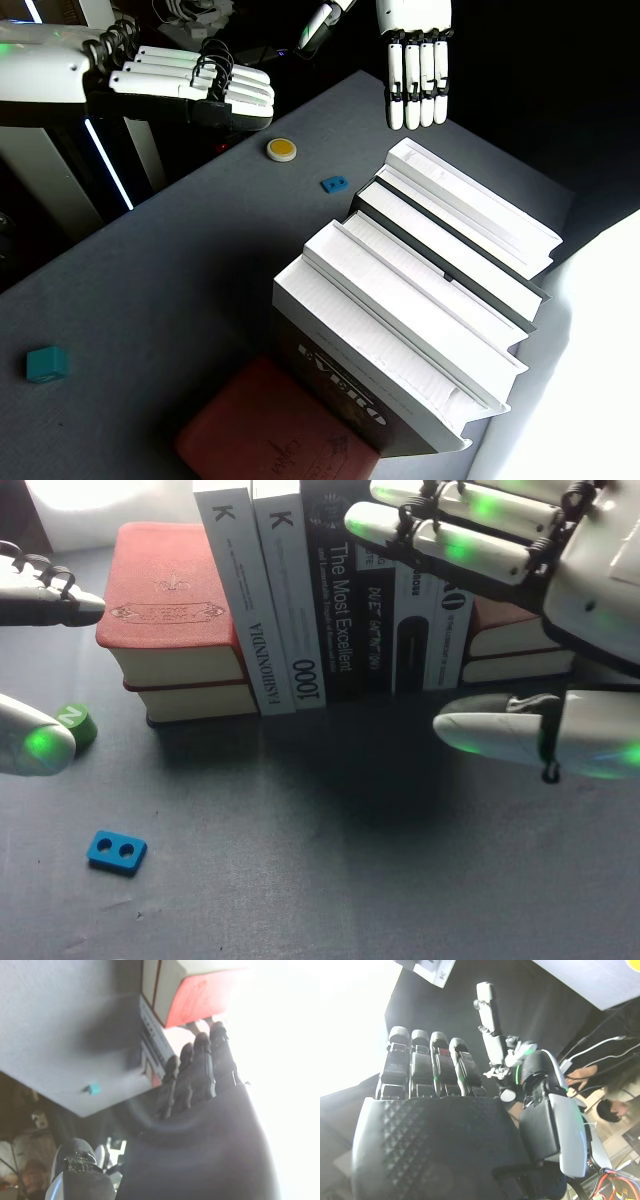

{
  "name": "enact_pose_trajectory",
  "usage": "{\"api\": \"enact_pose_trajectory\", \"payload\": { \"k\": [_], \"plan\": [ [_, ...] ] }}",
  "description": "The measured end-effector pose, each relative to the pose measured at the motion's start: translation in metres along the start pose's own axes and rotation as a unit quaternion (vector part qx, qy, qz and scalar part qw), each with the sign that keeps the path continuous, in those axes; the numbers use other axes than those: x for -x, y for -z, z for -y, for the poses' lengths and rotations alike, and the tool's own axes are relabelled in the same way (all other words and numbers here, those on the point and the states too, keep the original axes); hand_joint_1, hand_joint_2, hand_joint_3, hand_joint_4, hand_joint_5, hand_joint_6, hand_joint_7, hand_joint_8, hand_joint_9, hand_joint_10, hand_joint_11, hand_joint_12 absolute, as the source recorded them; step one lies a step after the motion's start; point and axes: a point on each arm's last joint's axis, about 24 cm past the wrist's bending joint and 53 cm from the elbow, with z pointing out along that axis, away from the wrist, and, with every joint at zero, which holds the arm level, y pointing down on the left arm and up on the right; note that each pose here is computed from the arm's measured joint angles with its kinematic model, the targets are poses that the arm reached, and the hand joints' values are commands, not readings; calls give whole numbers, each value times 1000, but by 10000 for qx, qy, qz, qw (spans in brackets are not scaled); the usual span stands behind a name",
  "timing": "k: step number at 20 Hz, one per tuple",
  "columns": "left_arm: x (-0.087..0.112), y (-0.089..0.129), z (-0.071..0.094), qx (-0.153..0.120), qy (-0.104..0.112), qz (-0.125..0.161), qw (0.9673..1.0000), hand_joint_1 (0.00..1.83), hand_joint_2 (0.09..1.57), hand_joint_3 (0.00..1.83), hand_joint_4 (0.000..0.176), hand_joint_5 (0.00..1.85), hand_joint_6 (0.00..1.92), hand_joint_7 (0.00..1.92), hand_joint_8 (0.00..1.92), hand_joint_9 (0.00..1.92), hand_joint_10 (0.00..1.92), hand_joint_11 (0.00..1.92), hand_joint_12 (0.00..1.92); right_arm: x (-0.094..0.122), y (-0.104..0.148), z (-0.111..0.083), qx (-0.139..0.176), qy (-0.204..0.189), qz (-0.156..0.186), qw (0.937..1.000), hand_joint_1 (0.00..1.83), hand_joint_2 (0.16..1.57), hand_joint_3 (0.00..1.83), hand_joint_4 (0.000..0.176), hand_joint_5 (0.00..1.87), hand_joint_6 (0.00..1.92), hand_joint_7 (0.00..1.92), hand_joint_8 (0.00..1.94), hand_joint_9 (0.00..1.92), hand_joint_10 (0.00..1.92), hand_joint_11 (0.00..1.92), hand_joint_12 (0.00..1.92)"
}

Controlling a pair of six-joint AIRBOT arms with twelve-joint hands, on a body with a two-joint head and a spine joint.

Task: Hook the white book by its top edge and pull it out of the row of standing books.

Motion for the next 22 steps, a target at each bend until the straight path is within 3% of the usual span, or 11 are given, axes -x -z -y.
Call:
{"api": "enact_pose_trajectory", "payload": {
  "k": [5,11,13,17,22],
  "plan": [
    [0,0,0,-4,-1,4,10000,0,891,0,0,0,0,0,0,0,0,0,0,3,-8,21,-590,221,222,9978,0,1214,0,0,0,0,0,0,0,0,0,0],
    [0,0,0,-2,1,3,10000,0,853,0,0,0,0,0,0,0,0,0,0,9,-15,22,-828,819,609,9913,0,1210,0,0,0,0,0,0,0,0,0,0],
    [0,0,0,-2,1,1,10000,0,858,0,0,0,0,0,0,0,0,0,0,9,-16,25,-888,836,629,9905,0,1203,0,0,0,0,0,0,0,0,0,0],
    [0,0,0,-1,0,0,10000,0,865,0,0,0,0,0,0,0,0,0,0,12,-22,52,-1271,774,799,9856,0,1182,0,0,0,0,0,0,0,0,0,0],
    [0,0,0,0,0,2,10000,0,852,0,0,0,0,0,0,0,0,0,0,1,-35,65,-1396,726,790,9844,0,1194,0,0,0,0,0,0,0,0,0,0]
  ]
}}
